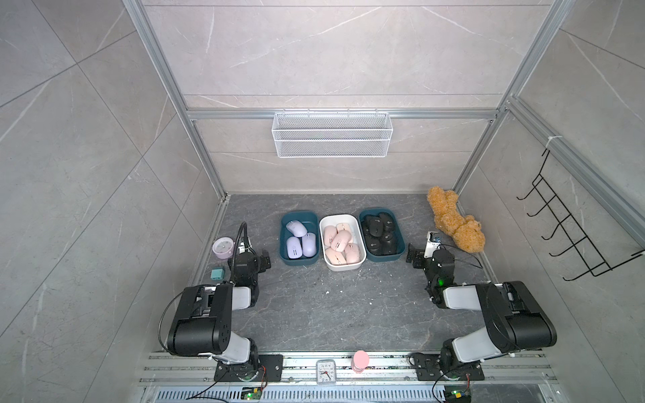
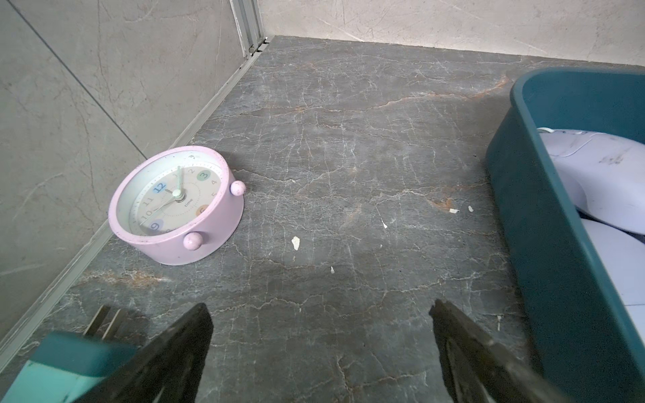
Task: Place the mice by color into the storage box
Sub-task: Reset both arms
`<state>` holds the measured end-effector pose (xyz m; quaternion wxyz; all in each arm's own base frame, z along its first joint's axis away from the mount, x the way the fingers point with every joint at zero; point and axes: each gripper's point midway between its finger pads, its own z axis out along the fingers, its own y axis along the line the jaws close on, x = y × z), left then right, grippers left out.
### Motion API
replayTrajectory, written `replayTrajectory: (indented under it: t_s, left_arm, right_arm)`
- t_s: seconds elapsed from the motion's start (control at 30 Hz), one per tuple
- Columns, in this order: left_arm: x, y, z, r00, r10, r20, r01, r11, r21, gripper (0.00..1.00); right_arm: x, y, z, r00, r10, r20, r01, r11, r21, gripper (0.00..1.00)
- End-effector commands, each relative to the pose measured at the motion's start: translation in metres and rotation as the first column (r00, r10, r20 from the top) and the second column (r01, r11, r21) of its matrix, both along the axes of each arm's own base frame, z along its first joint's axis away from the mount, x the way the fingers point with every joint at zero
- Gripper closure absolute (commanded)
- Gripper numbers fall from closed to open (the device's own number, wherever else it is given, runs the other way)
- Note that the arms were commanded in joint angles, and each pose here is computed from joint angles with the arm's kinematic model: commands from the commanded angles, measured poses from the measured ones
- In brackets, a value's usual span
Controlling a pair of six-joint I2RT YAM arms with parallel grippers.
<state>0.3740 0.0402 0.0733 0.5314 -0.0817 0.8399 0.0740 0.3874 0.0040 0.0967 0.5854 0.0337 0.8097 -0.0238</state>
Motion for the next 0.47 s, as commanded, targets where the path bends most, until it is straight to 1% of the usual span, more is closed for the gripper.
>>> replayTrajectory:
  t_s: [0.0,0.43]
  left_arm:
    - [0.0065,0.0008,0.0139,0.998,-0.006,0.06,0.006,1.0,0.01,0.0]
    - [0.0066,0.0006,0.0141,0.998,-0.007,0.061,0.007,1.0,0.011,0.0]
  right_arm:
    - [0.0,-0.0005,0.0003,1.0,0.005,0.01,-0.005,1.0,-0.012,0.0]
    - [0.0005,-0.0002,0.0007,1.0,0.006,0.01,-0.006,1.0,-0.012,0.0]
